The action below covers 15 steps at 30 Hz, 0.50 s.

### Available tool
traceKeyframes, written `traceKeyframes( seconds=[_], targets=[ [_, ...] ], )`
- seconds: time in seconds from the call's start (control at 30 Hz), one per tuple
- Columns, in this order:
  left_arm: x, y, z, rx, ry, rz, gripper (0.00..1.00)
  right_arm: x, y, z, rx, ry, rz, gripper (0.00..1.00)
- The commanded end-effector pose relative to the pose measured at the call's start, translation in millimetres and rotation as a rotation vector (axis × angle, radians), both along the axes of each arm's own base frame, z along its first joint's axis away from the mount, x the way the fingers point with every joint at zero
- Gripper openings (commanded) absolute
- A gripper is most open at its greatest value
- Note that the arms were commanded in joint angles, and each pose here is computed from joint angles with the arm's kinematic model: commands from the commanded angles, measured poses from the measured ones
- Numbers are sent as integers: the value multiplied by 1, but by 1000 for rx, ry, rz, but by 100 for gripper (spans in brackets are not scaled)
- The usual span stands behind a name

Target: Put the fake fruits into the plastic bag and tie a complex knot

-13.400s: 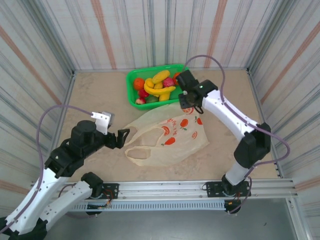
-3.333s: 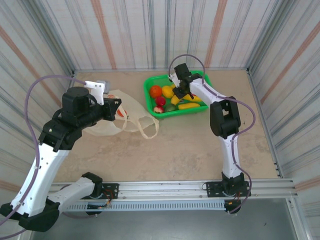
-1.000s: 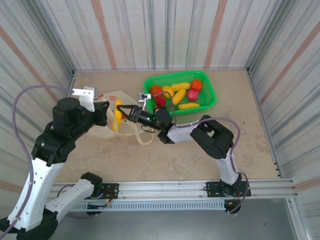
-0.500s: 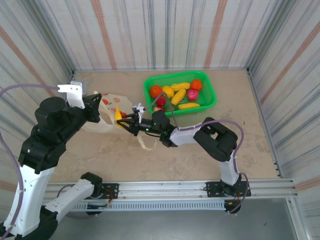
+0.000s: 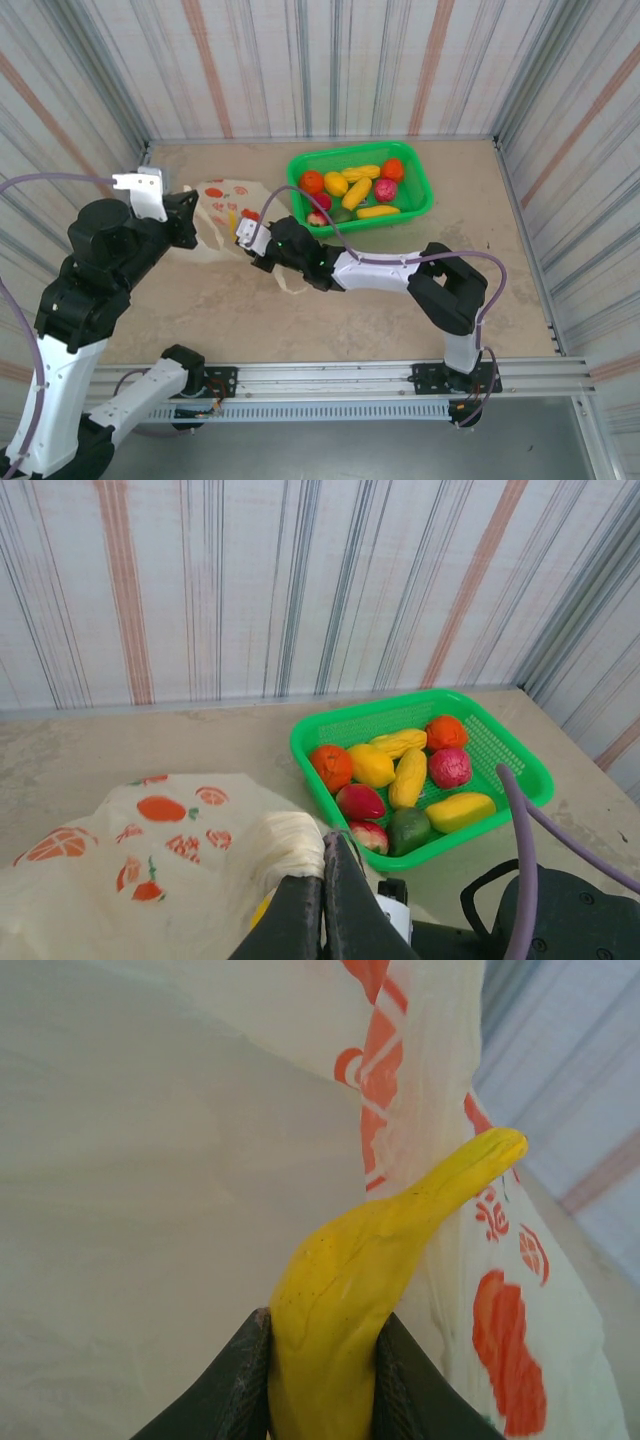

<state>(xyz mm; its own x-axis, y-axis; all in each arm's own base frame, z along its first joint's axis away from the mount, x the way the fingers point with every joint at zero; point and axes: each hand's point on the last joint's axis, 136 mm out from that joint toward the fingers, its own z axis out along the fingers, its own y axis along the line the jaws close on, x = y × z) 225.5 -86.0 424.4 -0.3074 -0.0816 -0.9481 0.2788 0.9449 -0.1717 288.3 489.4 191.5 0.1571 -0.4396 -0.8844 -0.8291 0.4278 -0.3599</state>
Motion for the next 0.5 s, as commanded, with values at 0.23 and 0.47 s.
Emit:
traceKeyframes(
  seconds=[0.23,0.47],
  targets=[
    [4,14,-23,75,14,76,0,36,-21,-11,-244,-100,-201,56],
    [3,3,-36,44,48,27,0,41,-16,-8,-240,-69,-190,62]
  ],
)
